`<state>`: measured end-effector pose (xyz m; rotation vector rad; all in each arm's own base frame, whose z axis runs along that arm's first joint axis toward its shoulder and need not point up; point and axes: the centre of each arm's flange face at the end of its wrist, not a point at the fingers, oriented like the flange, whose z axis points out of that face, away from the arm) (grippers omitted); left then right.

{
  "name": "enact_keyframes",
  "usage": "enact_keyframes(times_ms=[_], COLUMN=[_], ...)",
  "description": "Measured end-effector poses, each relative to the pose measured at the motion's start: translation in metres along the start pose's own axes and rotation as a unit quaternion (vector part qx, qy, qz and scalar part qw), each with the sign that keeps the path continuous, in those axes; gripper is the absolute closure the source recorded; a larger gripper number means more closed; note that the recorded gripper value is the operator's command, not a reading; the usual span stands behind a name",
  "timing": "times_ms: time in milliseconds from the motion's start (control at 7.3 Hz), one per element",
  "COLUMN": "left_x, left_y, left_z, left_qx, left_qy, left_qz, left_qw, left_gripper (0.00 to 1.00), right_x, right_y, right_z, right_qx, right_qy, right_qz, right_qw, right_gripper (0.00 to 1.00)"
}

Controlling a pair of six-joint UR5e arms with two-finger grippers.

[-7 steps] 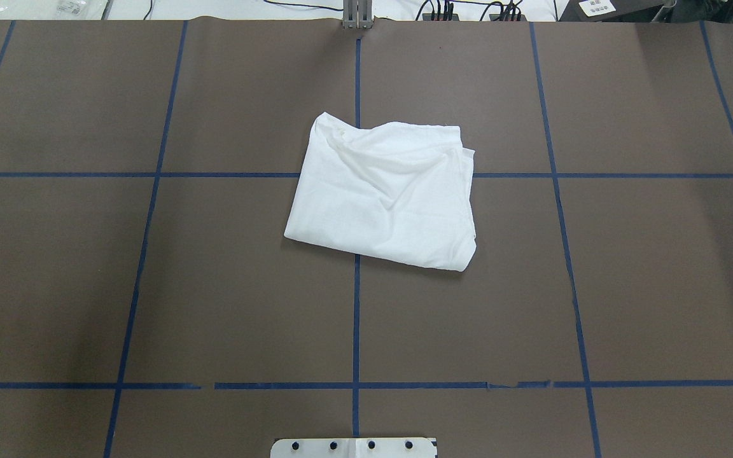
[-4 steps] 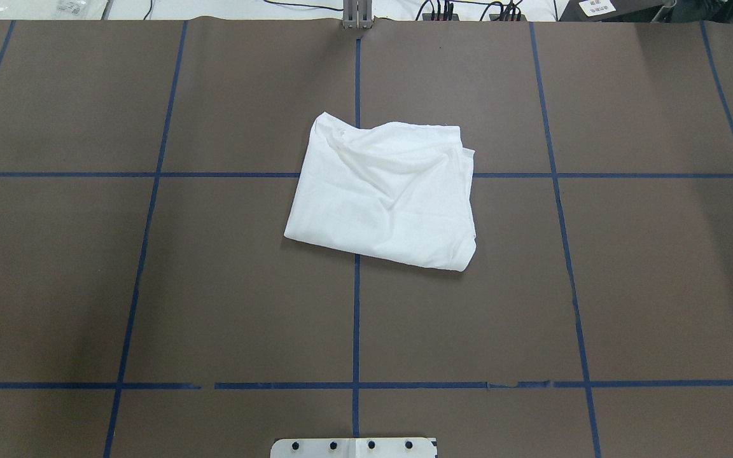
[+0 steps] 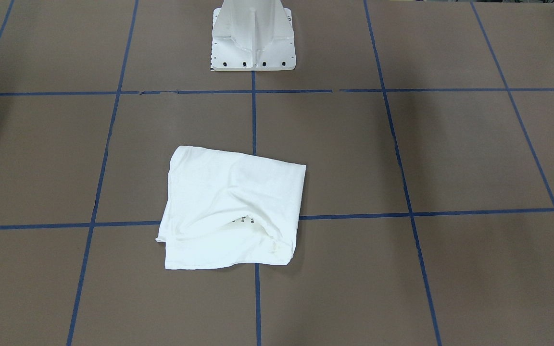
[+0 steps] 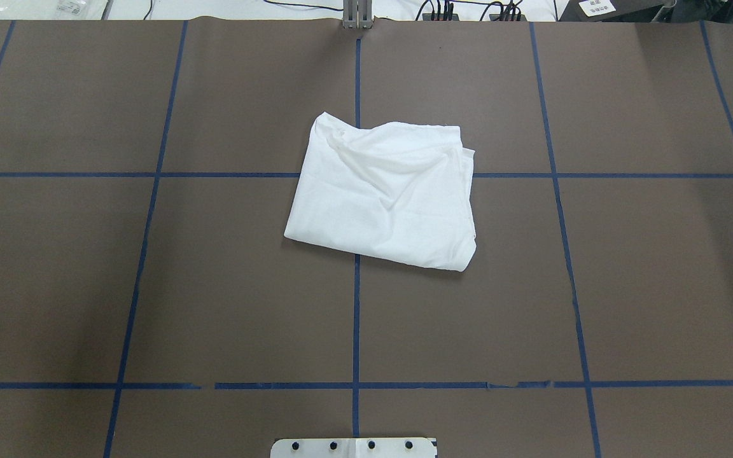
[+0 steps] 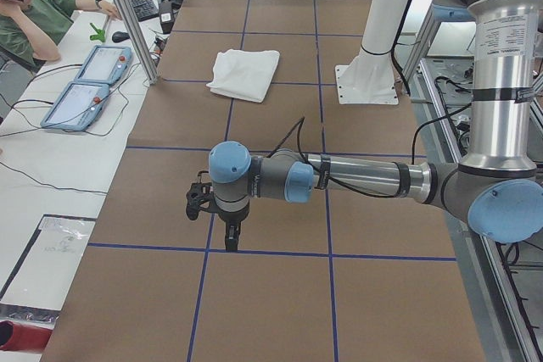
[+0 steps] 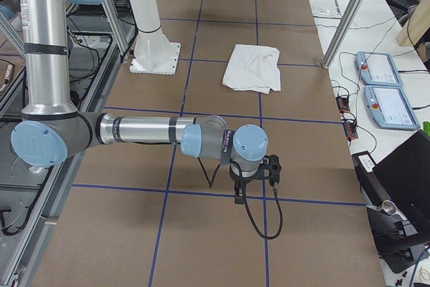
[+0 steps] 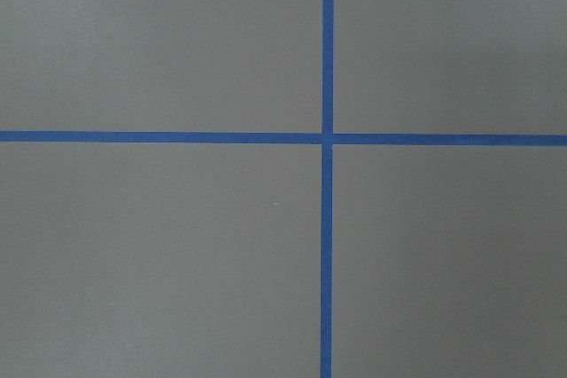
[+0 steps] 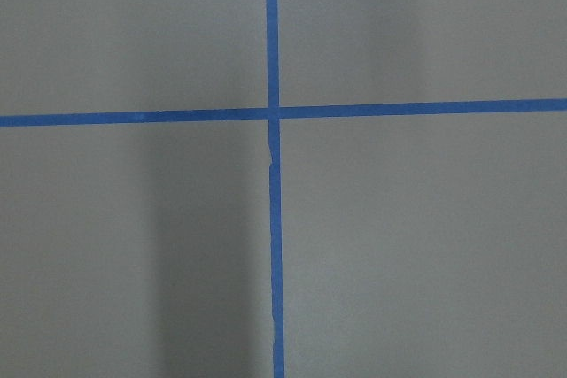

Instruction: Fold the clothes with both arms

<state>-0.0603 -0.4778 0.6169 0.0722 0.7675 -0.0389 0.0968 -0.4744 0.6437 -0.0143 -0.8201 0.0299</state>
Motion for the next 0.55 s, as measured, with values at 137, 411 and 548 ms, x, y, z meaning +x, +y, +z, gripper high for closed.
enact_keyframes(times_ms=[137,411,548], left_x=[0.0003,0.0007,0.0010], left_y=[-0.0003,-0.0009,-0.0012], left_z=[-0.0002,-0.0006,-0.0009], left_qx=[0.000,0.001,0.001], left_qy=[0.000,0.000,0.001], left_qz=[0.000,0.001,0.001], left_qw=[1.0000,1.0000,1.0000], left_gripper=[0.01,0.01,0.01], right_x=[-0.0002,-0.0002,-0.0003], right_y=[0.0000,-0.0001,-0.0001], right_z=[0.0002,0.0002,0.0002], right_qx=[0.000,0.000,0.000], right_qy=[0.000,0.000,0.000], right_qz=[0.000,0.000,-0.001], right_qw=[1.0000,1.0000,1.0000], right_gripper=[0.00,0.00,0.00])
